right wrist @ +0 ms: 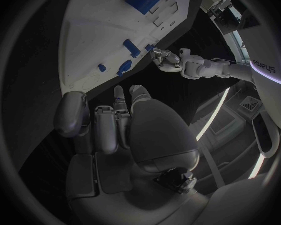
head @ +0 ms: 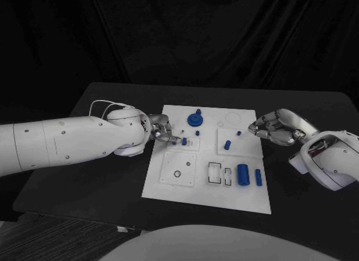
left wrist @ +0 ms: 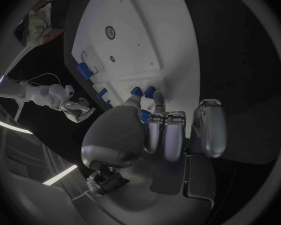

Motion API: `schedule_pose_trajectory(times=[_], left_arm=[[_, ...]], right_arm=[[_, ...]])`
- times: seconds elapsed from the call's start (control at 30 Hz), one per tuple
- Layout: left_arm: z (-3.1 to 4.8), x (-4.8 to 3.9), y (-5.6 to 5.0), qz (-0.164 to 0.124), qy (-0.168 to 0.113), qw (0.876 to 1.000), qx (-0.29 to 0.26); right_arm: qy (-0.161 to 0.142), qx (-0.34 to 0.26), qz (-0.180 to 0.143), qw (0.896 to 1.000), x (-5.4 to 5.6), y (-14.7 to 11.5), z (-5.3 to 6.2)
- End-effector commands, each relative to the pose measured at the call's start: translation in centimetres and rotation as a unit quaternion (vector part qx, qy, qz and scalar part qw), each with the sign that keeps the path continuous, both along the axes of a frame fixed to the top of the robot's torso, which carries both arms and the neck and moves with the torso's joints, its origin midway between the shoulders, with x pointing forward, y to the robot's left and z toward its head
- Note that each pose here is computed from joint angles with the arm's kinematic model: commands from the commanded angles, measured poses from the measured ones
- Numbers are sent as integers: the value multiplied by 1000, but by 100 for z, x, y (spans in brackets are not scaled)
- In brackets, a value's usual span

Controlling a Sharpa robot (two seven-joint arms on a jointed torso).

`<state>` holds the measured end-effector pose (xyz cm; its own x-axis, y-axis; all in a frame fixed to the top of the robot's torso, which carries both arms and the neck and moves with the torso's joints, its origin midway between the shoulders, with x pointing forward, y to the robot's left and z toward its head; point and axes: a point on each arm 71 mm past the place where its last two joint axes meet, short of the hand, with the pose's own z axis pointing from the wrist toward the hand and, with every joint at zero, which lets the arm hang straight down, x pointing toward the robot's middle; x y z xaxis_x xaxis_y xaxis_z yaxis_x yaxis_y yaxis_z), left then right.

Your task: Assemble the parts on the task board

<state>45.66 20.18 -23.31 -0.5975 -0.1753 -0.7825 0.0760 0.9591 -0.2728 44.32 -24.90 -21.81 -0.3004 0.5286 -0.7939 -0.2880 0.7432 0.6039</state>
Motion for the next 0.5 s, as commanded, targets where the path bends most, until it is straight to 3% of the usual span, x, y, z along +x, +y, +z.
schedule_pose_trajectory(times=[0.03, 0.5], left_arm=[[-27, -12, -6, -6, 15, 1000, 13], [-59, 7, -54, -11, 22, 1000, 19]], right_arm=[[0, -2, 0, 1000, -4, -2, -14], [4, -4, -1, 1000, -5, -5, -29]])
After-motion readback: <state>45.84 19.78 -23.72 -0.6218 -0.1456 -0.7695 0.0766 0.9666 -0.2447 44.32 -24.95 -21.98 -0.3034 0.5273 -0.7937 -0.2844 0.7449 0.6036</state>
